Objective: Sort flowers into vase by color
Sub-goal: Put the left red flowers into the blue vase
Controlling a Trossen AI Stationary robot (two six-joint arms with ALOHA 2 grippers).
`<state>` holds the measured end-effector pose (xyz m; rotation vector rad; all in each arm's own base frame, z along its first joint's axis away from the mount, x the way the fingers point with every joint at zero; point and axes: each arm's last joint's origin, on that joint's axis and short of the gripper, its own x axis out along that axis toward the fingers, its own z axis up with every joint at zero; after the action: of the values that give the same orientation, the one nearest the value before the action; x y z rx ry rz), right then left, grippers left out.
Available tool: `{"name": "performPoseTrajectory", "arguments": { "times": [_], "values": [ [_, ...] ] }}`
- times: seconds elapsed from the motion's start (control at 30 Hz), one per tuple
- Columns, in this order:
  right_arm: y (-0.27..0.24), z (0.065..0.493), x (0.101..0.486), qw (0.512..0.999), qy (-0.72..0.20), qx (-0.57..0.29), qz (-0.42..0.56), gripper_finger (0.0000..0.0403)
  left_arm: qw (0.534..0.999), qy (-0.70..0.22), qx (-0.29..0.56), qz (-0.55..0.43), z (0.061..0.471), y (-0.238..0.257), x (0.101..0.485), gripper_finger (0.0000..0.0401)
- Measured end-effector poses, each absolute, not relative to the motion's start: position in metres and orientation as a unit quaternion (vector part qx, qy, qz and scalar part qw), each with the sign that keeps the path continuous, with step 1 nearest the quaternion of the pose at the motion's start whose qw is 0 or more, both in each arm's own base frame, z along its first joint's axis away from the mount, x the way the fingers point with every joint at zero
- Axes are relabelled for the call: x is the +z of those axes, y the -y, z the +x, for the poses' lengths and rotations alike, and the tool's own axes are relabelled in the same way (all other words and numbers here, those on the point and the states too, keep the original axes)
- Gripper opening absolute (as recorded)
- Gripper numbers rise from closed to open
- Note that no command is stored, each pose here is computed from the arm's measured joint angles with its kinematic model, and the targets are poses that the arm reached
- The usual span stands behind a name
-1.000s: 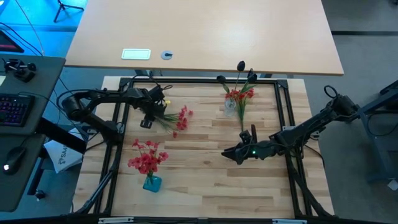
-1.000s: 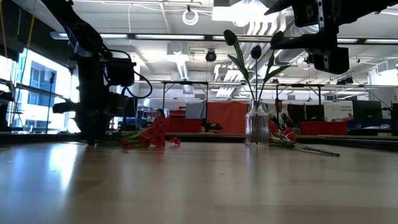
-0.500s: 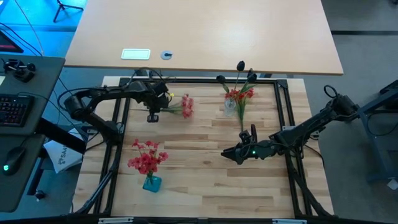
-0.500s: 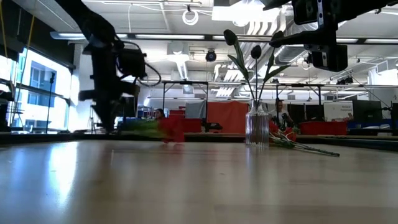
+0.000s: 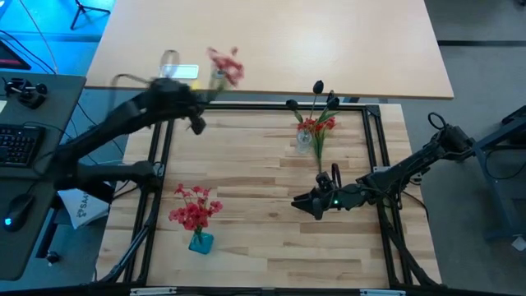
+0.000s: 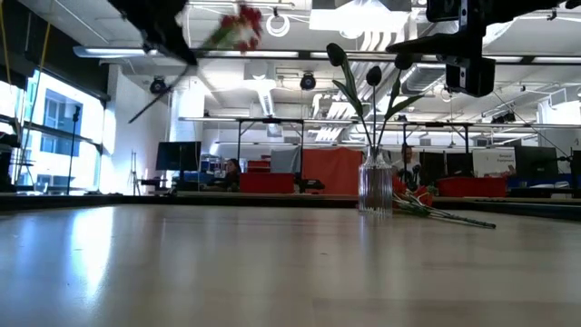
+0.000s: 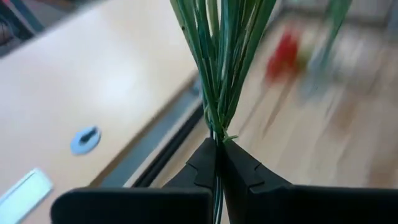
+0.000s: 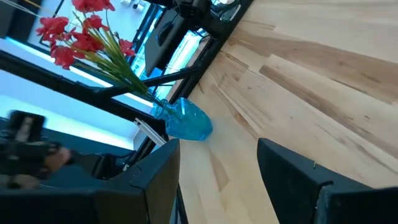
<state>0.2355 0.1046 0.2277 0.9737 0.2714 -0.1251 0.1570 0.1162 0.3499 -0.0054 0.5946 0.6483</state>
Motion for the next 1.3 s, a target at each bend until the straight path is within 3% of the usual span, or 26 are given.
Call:
{"name": "performPoseTrajectory", "arguments": {
  "times": [0.17, 0.5, 0.63, 0.77, 0.9, 1.03, 1.13, 1.3],
  "values": [
    [-0.103, 0.236, 0.228, 0.876, -0.120, -0.075, 0.461, 0.0209, 0.939, -0.142, 0.308, -0.062, 0.121, -0.076, 0.384, 0.0000],
    [-0.096, 0.238, 0.229, 0.873, -0.085, -0.121, 0.465, 0.0209, 0.978, 0.087, 0.173, -0.071, 0.086, -0.028, 0.428, 0.0000],
    [-0.089, 0.240, 0.229, 0.866, -0.077, -0.135, 0.476, 0.0209, 0.984, 0.139, 0.080, -0.080, 0.086, -0.019, 0.439, 0.0000],
    [-0.083, 0.243, 0.229, 0.863, -0.068, -0.143, 0.480, 0.0209, 0.984, 0.136, -0.028, -0.113, 0.093, -0.010, 0.441, 0.0000],
    [-0.079, 0.244, 0.230, 0.861, -0.061, -0.150, 0.482, 0.0209, 0.964, 0.152, -0.171, -0.134, 0.094, 0.001, 0.449, 0.0000],
    [-0.074, 0.246, 0.230, 0.856, -0.055, -0.158, 0.489, 0.0209, 0.910, 0.255, -0.304, -0.122, 0.077, 0.011, 0.473, 0.0000],
    [-0.072, 0.247, 0.230, 0.854, -0.053, -0.162, 0.492, 0.0209, 0.885, 0.288, -0.342, -0.133, 0.067, 0.014, 0.481, 0.0000],
    [-0.071, 0.247, 0.230, 0.853, -0.053, -0.163, 0.492, 0.0209, 0.882, 0.229, -0.372, -0.178, 0.085, 0.021, 0.474, 0.0000]
  ]
}}
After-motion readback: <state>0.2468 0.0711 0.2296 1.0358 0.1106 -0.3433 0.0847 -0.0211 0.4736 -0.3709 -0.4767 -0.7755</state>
